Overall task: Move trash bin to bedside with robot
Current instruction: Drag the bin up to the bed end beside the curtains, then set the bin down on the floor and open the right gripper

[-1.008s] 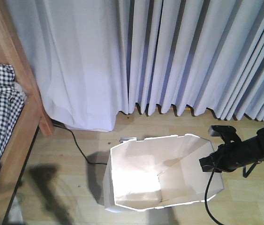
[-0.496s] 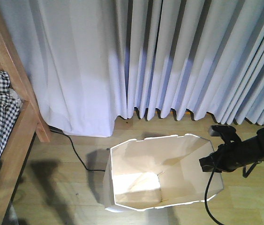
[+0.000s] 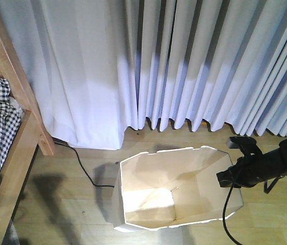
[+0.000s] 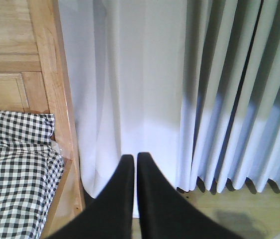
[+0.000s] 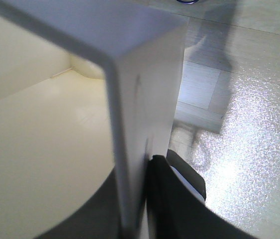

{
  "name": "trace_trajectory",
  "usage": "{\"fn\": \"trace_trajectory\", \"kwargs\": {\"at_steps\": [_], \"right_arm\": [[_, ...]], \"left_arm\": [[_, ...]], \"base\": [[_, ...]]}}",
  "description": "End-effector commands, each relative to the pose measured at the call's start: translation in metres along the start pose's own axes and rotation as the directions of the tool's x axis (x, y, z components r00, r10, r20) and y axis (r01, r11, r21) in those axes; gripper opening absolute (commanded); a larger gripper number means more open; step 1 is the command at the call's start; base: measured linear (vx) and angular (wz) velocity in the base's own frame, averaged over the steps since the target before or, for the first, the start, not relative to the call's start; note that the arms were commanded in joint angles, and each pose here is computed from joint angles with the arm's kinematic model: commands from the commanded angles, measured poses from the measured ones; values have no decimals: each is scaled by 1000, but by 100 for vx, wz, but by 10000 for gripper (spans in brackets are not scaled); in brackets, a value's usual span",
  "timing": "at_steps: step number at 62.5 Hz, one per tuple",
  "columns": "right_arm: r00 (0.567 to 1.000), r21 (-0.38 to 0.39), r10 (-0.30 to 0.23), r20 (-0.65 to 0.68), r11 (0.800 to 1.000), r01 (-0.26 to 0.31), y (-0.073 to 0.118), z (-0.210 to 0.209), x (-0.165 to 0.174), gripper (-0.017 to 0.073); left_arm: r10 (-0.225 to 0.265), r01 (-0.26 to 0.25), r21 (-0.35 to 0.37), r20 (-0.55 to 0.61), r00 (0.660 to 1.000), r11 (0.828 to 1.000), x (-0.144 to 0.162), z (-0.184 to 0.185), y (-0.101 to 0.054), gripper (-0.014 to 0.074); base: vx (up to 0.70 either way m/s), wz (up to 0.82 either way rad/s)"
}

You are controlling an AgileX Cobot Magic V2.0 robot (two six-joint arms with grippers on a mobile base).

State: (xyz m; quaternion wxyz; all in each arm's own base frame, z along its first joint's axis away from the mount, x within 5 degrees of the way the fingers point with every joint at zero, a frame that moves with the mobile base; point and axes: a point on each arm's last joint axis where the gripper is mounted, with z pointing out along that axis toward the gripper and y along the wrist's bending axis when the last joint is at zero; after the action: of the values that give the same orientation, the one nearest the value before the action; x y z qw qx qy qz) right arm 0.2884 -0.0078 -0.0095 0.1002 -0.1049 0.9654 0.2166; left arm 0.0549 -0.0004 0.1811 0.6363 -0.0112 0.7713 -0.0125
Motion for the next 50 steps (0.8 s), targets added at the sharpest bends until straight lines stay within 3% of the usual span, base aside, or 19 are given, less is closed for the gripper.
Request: {"fn": "trace_trajectory", "kwargs": {"at_steps": [1,21,31,40,50], "right_arm": [[993,-182,5,116,983,17,23,-20,-20,-5],[993,-183,6,117,983,15,23,-20,-20,-5],[993,-209,34,113,978,-10,22,-22,-24,-5],[990,-172,98,102,982,-80,9,-21,-40,-5],[993,-122,98,72,989,-89,-7,-20,-54,-5]], "left_arm": [[-8,8,4,65,998,1000,-1,1,0,-7],[-8,8,4,65,998,1000,-1,1,0,-7],[-8,8,4,65,998,1000,-1,1,0,-7],[-8,8,4,65,998,1000,-1,1,0,-7],[-8,8,4,65,998,1000,-1,1,0,-7]], "base": [[0,0],[0,0],[0,0],[0,0],[0,0]]}}
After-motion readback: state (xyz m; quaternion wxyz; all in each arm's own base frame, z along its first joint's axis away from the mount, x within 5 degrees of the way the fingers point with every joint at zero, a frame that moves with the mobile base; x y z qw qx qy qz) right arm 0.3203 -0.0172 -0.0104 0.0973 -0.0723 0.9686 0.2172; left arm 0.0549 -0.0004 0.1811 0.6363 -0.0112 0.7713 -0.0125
